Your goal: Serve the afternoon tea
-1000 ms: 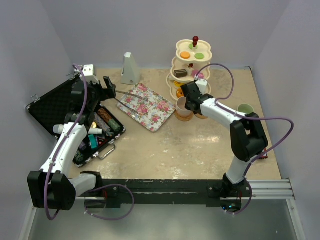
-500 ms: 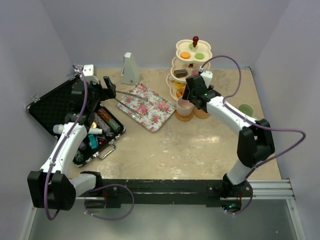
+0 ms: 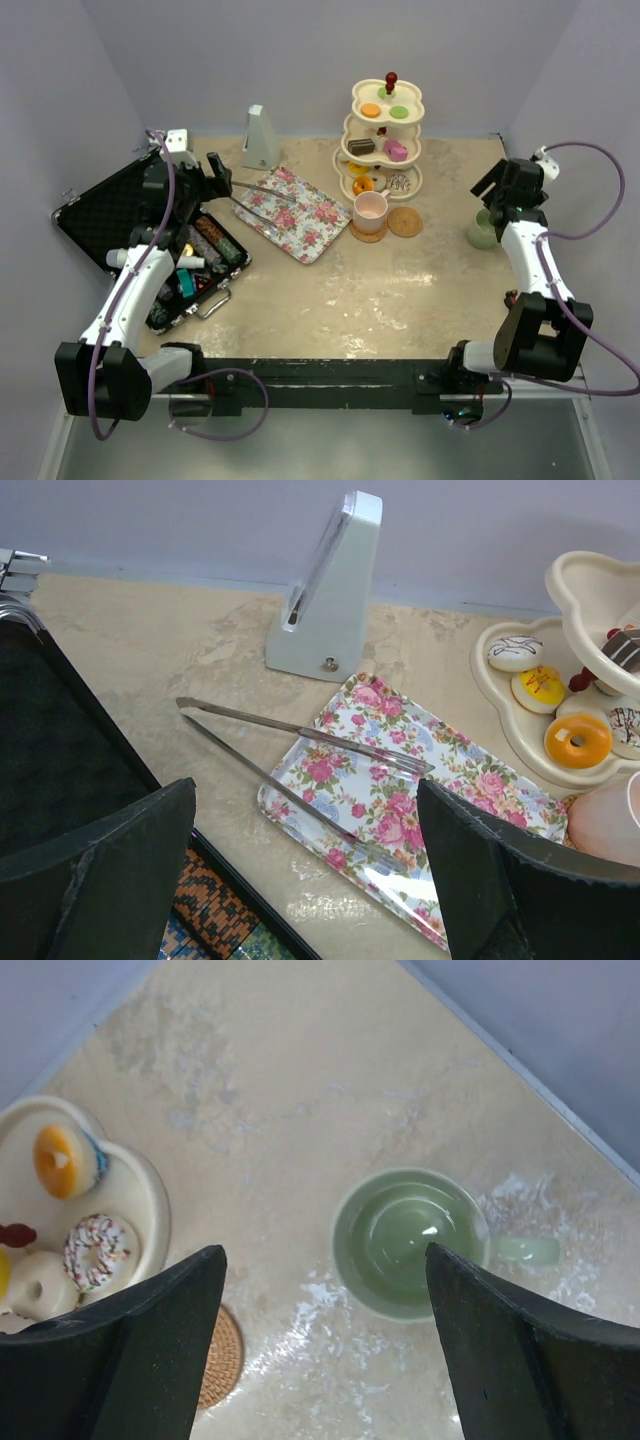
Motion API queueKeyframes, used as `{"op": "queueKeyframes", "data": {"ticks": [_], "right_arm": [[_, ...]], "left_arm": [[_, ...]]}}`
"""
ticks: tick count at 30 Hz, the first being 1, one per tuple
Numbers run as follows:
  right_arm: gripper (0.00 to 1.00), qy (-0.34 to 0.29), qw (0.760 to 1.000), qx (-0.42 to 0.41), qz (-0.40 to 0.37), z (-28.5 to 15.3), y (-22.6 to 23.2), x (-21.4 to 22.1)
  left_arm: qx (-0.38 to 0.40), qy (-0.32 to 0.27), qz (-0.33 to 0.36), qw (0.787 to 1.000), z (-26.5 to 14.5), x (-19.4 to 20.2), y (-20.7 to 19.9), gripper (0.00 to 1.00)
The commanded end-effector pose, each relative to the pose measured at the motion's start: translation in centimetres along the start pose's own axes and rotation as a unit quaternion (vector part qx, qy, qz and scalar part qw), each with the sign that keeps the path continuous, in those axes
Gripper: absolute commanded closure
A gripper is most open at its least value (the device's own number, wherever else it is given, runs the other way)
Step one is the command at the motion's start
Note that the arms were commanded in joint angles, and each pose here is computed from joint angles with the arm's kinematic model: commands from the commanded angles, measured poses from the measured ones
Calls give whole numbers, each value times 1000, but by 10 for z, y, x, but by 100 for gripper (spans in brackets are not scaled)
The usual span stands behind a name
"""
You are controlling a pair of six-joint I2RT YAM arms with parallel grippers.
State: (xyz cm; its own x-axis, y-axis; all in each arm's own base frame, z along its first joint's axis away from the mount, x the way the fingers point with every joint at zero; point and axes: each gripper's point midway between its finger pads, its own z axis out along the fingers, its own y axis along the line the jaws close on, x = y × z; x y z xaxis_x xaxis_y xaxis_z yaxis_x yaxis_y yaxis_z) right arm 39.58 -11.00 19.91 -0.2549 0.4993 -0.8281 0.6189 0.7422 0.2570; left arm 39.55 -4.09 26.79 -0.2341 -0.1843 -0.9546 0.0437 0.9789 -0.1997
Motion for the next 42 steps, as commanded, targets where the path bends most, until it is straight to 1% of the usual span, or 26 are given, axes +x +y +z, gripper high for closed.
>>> {"op": "queueKeyframes", "data": {"ticks": [1,2,4,9,12,17,23,28,39,40,42], "right_arm": [[15,1,996,-56,69,-2,-12,-2],[16,3,995,-49,85,0,-27,0],[16,5,994,-41,103,3,-41,4],[17,0,993,-16,115,2,-54,8],[18,-3,992,-18,123,1,-55,11],[20,26,991,-12,132,6,-60,37],[21,-6,988,-1,155,-8,-68,29],[23,5,988,3,157,-1,-71,42],[32,21,987,-1,158,22,-68,56],[33,23,987,-2,158,23,-69,58],[40,30,987,-4,156,25,-69,66]], "left_arm": [[21,-37,-4,999,-3,-30,-13,4],[23,-38,-5,999,-3,-31,-13,4],[25,-38,-5,999,-4,-31,-15,4],[27,-37,-7,999,-3,-32,-16,4],[32,-34,-8,999,-3,-30,-17,4],[30,-35,-8,999,-3,-30,-17,4],[32,-33,-9,999,-3,-30,-17,4],[32,-36,-9,999,-4,-32,-17,4],[28,-38,-7,999,-5,-33,-16,4],[28,-38,-7,999,-5,-33,-16,4],[27,-37,-7,999,-4,-32,-16,4]]}}
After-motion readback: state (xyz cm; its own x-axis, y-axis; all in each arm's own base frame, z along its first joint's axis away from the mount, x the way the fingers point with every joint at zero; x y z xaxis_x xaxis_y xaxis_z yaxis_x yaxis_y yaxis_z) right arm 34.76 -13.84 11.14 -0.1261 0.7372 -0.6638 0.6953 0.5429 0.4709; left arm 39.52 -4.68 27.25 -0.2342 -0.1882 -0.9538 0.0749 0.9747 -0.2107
